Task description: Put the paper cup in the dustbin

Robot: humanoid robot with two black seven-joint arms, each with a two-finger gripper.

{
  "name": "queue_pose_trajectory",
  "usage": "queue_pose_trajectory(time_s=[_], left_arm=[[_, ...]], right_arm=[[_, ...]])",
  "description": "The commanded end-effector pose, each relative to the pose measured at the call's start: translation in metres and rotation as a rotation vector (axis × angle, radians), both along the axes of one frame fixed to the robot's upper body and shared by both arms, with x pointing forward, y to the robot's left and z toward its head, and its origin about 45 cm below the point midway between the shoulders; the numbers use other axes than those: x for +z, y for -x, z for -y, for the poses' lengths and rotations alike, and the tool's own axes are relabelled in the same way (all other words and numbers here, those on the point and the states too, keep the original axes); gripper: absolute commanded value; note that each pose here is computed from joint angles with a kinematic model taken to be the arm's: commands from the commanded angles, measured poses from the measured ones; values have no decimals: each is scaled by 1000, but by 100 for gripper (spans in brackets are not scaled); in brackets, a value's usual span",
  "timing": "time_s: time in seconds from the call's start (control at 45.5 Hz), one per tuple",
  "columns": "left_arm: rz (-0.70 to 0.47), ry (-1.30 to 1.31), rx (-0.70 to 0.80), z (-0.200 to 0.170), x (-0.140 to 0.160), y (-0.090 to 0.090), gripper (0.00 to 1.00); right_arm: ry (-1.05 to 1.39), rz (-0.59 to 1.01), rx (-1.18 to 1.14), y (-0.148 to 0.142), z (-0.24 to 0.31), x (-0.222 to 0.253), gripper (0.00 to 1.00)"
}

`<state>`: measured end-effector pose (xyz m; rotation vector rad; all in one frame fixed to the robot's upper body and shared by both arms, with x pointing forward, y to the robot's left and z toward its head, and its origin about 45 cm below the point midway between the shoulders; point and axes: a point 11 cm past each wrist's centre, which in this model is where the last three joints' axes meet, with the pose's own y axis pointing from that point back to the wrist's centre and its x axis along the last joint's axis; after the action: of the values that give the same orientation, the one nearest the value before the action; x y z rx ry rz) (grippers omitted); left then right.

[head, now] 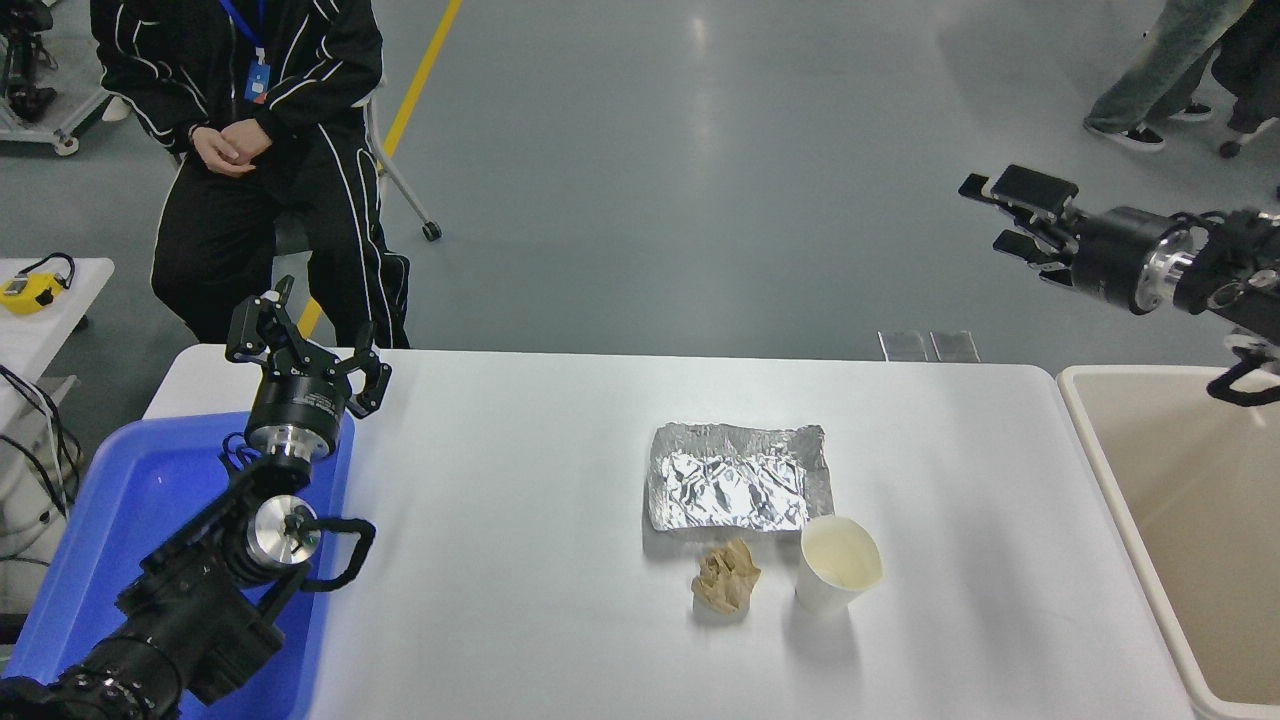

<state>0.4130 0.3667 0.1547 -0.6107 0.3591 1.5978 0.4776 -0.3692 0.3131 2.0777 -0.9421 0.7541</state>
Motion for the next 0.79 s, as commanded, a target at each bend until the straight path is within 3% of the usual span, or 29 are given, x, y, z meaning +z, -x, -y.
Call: queue_pose_trajectory(time_s=[0.0,0.176,0.396,0.549,0.769], left_arm=[[0,0,0,0,0,0,100],[0,0,0,0,0,0,100],[0,0,0,0,0,0,100],[0,0,0,0,0,0,100],[0,0,0,0,0,0,100]], right_arm=[[592,-157,351,26,-7,5,99],[635,-225,693,80,-73,-16,99],[642,-285,898,100,-134,-66,99],[631,-262,861,90,-131,-104,99],[543,-280,806,98,-126,-142,99]])
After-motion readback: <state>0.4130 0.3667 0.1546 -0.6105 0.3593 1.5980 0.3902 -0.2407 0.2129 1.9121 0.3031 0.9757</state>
